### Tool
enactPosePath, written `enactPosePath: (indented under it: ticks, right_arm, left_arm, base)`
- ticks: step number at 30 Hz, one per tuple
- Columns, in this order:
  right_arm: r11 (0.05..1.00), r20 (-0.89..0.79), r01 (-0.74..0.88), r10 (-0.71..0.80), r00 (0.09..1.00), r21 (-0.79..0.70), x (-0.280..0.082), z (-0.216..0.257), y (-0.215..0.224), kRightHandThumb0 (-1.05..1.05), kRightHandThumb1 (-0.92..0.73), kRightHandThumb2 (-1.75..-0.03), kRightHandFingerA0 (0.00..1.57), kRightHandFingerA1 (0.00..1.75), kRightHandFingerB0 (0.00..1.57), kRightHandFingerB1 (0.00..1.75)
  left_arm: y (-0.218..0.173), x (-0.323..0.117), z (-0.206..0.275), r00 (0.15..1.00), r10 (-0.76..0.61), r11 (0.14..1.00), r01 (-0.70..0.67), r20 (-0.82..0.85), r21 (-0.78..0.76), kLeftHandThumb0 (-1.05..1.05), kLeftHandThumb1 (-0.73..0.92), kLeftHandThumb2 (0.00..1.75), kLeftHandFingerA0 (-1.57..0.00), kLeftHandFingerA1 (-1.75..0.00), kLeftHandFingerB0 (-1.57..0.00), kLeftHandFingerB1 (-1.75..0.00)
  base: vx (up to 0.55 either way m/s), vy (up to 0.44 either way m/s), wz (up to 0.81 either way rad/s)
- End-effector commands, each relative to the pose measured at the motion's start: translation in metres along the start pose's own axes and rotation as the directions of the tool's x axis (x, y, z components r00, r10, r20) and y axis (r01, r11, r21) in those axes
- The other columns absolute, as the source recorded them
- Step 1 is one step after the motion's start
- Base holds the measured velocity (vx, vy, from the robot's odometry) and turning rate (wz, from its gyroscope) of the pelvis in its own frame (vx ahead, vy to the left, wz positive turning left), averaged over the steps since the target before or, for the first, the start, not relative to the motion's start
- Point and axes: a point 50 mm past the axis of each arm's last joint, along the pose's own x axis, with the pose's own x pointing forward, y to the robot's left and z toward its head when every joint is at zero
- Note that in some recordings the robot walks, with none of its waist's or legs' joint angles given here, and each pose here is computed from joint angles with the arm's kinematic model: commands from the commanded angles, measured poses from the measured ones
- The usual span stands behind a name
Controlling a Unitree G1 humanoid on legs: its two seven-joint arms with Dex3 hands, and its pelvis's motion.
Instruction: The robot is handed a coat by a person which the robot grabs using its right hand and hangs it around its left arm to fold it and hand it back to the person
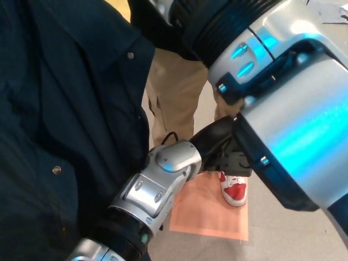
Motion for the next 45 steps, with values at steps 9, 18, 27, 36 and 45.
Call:
enactPosePath:
  ticks: [9,18,27,36,45]
  right_arm:
    - [0.973,0.074,0.132,-0.148,0.986,0.188,-0.030,0.009,-0.098,-0.42,-0.88,-0.68,1.13,0.68,1.11,0.67]
    - [0.960,0.093,0.173,-0.198,0.976,0.221,-0.048,0.019,-0.123,-0.39,-0.87,-0.66,1.08,0.63,1.09,0.67]
    - [0.940,0.070,0.248,-0.271,0.960,0.235,-0.084,0.014,-0.165,-0.41,-0.86,-0.65,1.13,0.57,1.17,0.66]
    - [0.903,-0.162,0.336,-0.302,0.940,0.268,-0.187,-0.048,-0.153,-0.38,-0.89,-0.66,1.24,0.64,1.15,0.70]
    - [0.921,-0.518,0.201,0.002,0.855,0.334,-0.317,-0.117,-0.037,-0.30,-0.90,-0.67,1.20,0.59,1.17,0.69]
  left_arm:
    - [0.170,-0.086,-0.005,0.827,0.559,0.820,-0.561,-0.051,-0.113,-0.71,0.71,1.06,-0.01,-0.34,-0.06,-0.38]
    - [0.181,-0.098,-0.011,0.789,0.609,0.779,-0.614,-0.077,-0.131,-0.77,0.70,1.05,-0.01,-0.38,-0.08,-0.42]
    - [0.188,-0.102,-0.004,0.783,0.619,0.778,-0.622,-0.063,-0.088,-0.80,0.76,1.11,0.00,-0.23,-0.10,-0.22]
    - [0.199,-0.119,-0.001,0.781,0.624,0.776,-0.623,-0.027,-0.093,-0.84,0.79,1.09,0.00,-0.17,0.00,-0.14]
    - [0.212,-0.134,0.008,0.743,0.669,0.739,-0.668,-0.031,-0.088,-0.73,0.69,1.05,-0.02,-0.35,-0.05,-0.35]
  base:
    - [0.00,0.000,0.00]
    - [0.00,0.000,0.00]
    - [0.00,0.000,0.00]
    - [0.00,0.000,0.00]
    - [0.00,0.000,0.00]
